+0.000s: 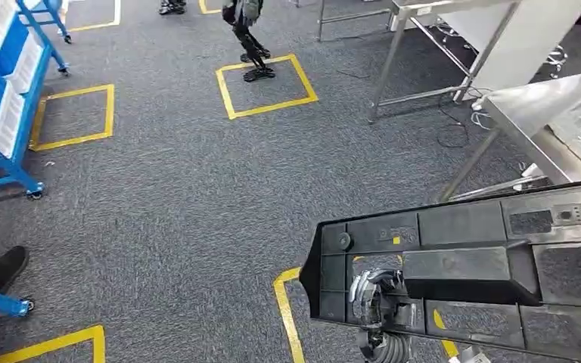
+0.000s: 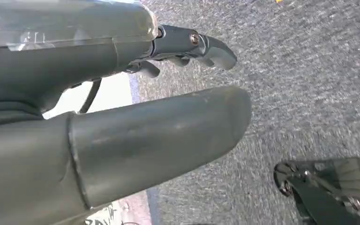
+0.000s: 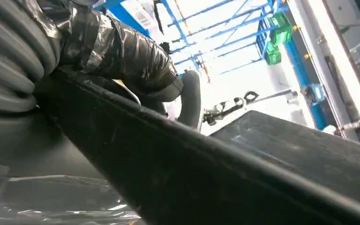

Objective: Take the parts from the cabinet and place them on the table.

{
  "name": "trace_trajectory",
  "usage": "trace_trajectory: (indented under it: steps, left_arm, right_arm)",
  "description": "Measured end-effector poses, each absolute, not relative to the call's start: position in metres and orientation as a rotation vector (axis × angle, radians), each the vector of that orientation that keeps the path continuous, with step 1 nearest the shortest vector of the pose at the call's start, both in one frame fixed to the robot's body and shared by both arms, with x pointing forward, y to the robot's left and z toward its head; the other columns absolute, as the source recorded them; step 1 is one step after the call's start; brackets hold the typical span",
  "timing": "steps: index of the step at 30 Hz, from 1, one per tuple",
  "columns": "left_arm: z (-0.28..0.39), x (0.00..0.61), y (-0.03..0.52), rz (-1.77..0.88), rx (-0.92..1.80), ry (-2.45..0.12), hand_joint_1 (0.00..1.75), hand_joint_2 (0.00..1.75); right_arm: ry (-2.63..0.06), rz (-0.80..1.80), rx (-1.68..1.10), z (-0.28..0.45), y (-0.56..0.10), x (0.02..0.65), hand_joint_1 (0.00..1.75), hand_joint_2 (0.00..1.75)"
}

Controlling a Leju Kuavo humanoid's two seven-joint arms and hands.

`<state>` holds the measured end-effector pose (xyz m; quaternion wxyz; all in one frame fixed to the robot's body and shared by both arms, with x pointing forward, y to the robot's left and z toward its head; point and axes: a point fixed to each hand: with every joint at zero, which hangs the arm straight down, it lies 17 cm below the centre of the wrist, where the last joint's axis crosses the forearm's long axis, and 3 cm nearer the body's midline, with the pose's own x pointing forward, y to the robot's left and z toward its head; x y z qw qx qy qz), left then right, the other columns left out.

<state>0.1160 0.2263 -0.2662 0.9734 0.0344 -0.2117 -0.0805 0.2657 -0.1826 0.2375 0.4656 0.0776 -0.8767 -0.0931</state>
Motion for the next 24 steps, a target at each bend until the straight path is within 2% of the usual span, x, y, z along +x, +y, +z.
trace_trajectory:
  steps: [24]
  left_arm:
    - [-0.268,0.108,0.227,-0.149,0.069,-0.411,0.00,0.00]
  right_arm:
    - [-2.143,-0.226,0.185,0.233,-0.183,0.266,1.75,1.75]
